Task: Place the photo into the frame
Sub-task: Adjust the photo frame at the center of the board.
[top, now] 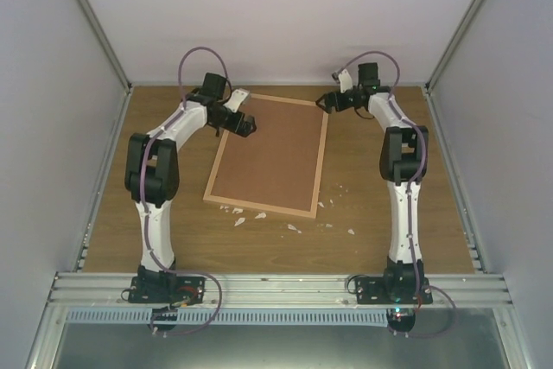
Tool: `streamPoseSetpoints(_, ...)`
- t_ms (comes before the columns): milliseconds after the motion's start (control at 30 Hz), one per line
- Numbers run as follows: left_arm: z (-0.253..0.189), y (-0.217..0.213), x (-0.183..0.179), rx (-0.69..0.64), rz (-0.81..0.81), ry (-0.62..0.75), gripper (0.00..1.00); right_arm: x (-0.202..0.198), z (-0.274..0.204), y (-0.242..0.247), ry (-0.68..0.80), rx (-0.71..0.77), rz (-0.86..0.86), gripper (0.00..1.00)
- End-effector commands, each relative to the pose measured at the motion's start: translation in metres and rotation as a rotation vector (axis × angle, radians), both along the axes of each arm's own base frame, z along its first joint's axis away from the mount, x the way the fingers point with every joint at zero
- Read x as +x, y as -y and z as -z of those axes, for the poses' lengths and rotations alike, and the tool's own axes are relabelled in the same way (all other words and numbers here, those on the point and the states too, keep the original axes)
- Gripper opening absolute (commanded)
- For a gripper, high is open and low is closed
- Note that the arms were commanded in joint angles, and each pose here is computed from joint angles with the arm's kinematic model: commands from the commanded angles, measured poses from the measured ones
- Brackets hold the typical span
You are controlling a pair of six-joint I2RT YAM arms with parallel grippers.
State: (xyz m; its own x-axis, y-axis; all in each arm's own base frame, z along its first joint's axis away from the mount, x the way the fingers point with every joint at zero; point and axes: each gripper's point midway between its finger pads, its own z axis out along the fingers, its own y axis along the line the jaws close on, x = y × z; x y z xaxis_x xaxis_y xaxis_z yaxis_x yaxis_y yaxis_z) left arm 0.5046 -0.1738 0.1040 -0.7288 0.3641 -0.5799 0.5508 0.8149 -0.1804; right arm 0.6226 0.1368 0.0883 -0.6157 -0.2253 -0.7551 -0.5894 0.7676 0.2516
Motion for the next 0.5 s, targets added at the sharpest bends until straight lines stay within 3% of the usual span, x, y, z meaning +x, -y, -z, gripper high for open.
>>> streamPoseSetpoints(0,-0.030,-0.025,0.011,-0.055,-0.090,0.078,0.99,0.010,0.008,-0.013,0.009,0.057,-0.007,0.95)
streamPoseSetpoints(300,-0.012,-0.107,0.018,-0.134,-0.250,0.000,0.99,-0.005,0.042,-0.053,-0.063,0.103,-0.115,0.90)
streamPoseSetpoints(467,0.011,-0.122,0.019,-0.157,-0.265,-0.056,0.99,-0.027,0.053,-0.070,-0.098,0.079,-0.180,0.86)
